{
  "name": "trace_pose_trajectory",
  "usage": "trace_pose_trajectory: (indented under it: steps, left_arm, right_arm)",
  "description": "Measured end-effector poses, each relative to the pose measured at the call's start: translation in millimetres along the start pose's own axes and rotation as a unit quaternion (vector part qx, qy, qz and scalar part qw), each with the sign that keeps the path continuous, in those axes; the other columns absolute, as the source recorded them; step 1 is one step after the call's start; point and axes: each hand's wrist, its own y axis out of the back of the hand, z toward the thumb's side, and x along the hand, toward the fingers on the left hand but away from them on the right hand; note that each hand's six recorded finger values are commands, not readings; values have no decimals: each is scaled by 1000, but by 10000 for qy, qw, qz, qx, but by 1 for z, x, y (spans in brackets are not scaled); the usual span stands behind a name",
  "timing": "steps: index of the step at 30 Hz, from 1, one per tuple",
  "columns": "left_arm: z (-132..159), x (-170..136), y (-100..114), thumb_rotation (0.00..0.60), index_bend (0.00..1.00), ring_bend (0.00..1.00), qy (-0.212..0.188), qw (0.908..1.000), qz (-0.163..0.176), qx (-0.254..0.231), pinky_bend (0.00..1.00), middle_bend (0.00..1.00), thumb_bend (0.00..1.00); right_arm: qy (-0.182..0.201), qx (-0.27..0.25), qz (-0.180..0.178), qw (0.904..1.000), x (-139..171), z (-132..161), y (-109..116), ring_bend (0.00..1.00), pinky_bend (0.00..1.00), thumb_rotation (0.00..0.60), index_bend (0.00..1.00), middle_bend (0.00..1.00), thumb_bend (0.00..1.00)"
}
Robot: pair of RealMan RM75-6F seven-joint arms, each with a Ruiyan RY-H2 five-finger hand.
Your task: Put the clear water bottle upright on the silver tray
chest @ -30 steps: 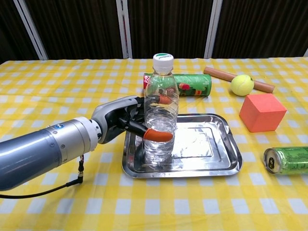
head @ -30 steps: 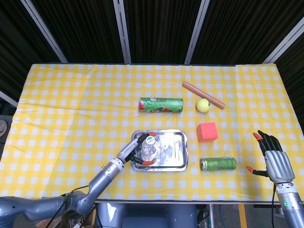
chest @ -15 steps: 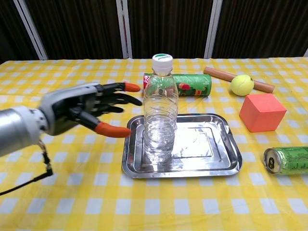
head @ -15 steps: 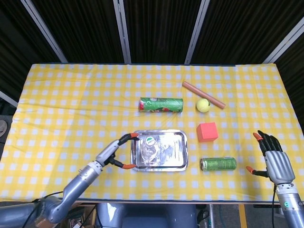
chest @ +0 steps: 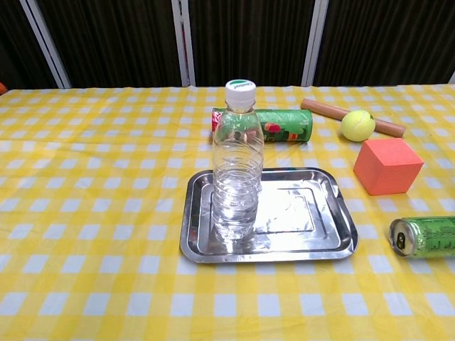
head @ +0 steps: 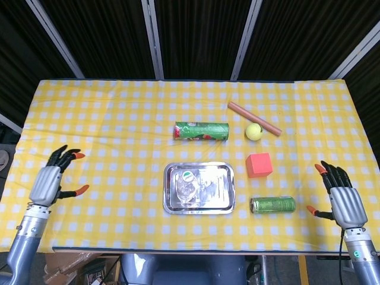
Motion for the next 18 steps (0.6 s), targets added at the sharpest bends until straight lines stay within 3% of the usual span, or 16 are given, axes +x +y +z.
trace_pose_trajectory:
  steps: [2,5,10,18]
  left_arm:
    - [-12,-12,13,600,249,0,86,9982,336,487,0,152,209]
    - [-19,-28,24,600,259,0,148,9959,553,700,0,168,209]
    - [-23,-43,26,600,255,0,230,9980,347,479,0,168,211]
    - [-15,-64,31,600,259,0,403,9939,180,1014,0,172,211]
  right_arm:
    - [30,49,-79,10000,-1,0,1,0,0,600,10,0,50]
    - [78,90,-163,9998,-1,1,2,0,0,600,9,0,50]
    - [86,166,-209,9996,-1,2,2,0,0,600,10,0,50]
    - [49,181,-200,9996,-2,2,2,0,0,600,9,0,50]
